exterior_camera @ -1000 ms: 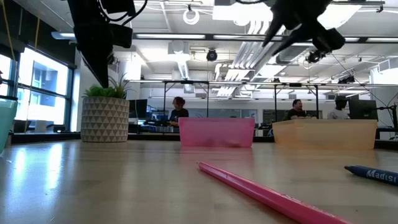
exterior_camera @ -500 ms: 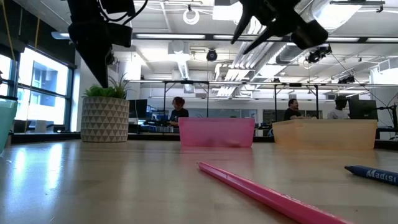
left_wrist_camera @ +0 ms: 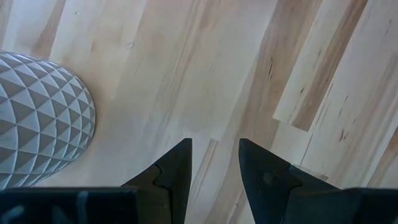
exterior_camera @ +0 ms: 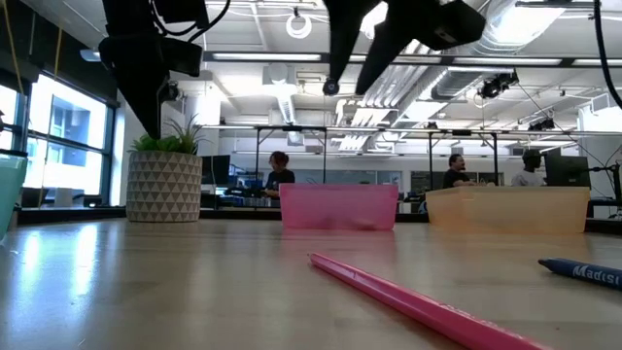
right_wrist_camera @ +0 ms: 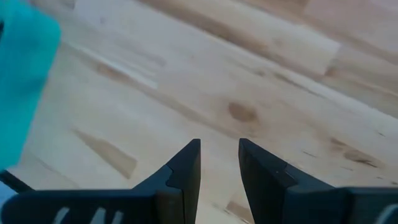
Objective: Sort crayons/erasers/pens/pencils in bins
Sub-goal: Put the pink color pencil into the blue bin, then put the blue crayon into the orange bin
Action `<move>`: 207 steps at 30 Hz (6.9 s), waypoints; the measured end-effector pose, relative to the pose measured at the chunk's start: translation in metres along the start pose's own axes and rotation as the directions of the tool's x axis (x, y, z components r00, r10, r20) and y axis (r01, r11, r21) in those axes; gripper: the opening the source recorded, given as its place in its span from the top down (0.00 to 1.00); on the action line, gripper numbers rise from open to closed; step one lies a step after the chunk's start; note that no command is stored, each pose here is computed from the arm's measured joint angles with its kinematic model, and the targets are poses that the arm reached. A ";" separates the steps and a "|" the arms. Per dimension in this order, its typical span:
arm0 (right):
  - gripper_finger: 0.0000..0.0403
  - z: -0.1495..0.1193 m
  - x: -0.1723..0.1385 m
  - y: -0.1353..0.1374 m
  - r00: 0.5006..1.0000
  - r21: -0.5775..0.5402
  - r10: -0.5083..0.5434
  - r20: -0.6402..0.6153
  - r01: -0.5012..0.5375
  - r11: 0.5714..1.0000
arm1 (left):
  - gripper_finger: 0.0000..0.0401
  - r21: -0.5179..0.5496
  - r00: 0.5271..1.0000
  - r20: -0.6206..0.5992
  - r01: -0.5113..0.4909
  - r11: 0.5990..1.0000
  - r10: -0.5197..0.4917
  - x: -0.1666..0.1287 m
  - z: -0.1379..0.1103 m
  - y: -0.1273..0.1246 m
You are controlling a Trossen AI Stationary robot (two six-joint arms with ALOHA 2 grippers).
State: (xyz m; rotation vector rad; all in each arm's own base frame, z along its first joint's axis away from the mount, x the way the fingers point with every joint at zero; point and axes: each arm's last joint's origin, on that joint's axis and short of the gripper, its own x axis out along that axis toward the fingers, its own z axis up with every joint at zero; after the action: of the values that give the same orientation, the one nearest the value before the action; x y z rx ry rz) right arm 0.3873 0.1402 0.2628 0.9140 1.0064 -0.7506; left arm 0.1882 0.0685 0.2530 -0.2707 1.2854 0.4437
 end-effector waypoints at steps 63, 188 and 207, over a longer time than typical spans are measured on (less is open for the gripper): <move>0.87 -0.098 0.114 0.039 0.935 -0.157 -0.304 -0.182 0.278 0.948 | 0.70 -0.235 0.999 -0.038 -0.016 0.972 0.007 -0.001 -0.005 -0.009; 0.72 -0.165 -0.064 -0.153 0.964 0.048 -0.222 -0.143 0.231 0.972 | 0.70 -0.413 0.999 -0.021 -0.053 0.909 0.049 -0.004 -0.013 -0.035; 0.80 -0.097 -0.038 -0.071 0.982 0.067 0.158 -0.108 -0.151 0.986 | 0.70 -0.270 0.995 -0.008 -0.102 0.957 0.104 -0.005 -0.014 -0.036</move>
State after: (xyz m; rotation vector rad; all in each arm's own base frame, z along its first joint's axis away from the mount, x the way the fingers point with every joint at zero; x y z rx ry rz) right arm 0.2775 0.2009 0.2541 1.0827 1.0033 -0.6057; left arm 0.1917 0.0291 0.2521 -0.4323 1.2363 0.7109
